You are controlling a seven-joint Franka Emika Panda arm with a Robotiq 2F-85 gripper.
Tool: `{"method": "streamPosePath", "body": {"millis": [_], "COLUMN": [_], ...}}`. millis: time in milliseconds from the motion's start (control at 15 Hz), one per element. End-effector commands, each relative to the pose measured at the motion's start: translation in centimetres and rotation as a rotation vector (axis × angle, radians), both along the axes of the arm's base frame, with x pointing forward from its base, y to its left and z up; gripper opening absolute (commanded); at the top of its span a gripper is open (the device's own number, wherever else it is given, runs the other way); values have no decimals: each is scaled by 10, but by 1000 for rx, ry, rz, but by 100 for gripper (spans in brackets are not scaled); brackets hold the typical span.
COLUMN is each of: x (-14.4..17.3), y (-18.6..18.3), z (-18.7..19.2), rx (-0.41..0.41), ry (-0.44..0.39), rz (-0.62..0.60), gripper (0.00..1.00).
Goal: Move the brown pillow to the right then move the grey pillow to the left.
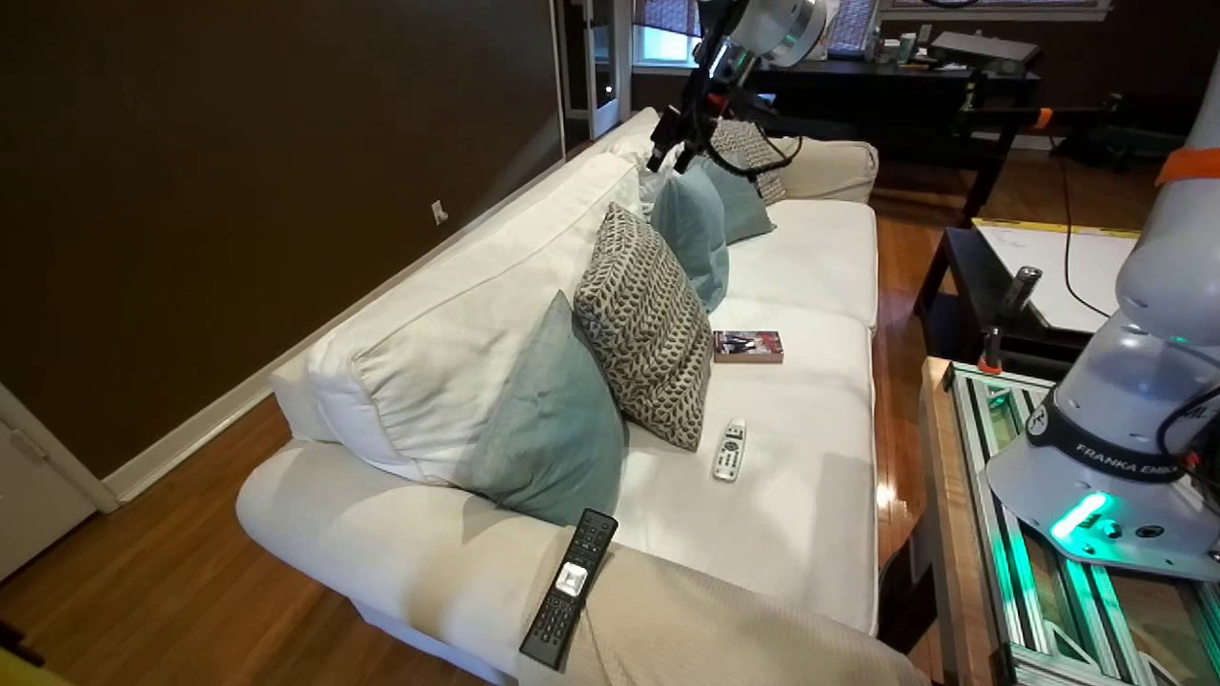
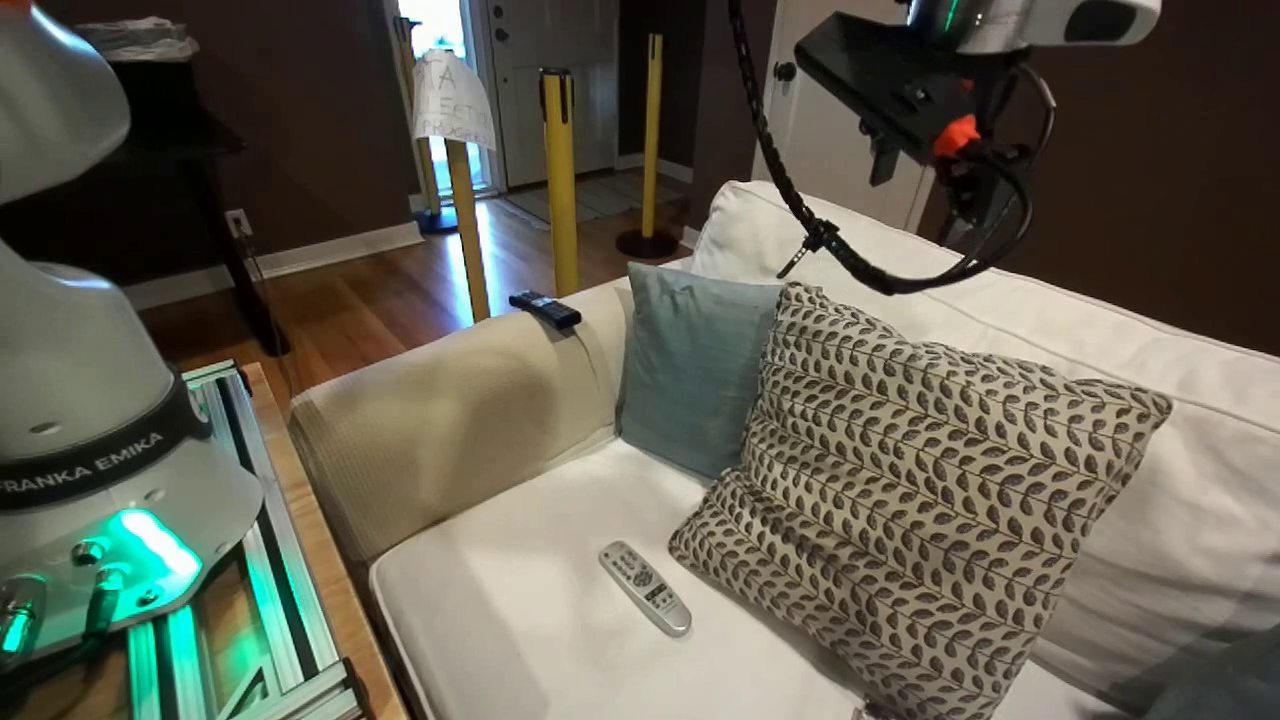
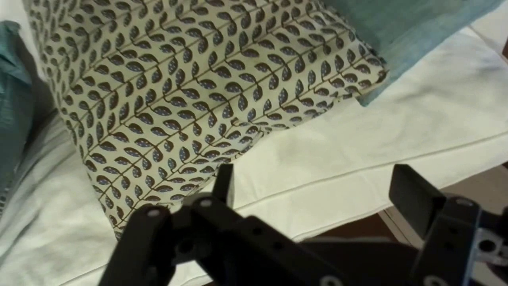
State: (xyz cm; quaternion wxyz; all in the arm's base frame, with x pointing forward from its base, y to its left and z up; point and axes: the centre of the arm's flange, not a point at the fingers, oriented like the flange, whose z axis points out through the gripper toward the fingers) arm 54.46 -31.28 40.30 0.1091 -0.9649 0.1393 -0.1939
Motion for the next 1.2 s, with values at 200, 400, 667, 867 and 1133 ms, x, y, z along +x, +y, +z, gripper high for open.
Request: {"method": "streamPosePath", "body": {"millis": [200,400,667,867,1133], "x": [1,3,11,16,18], "y": [37,51,68,81,95], "z": [5,-4,-7,-5,0], "rx": [-204,-284,-342,-355,-381], "ry": [302,385,358,289,217], "rz": [96,171,232,226,224], "gripper": [100,100,100,100,100]}}
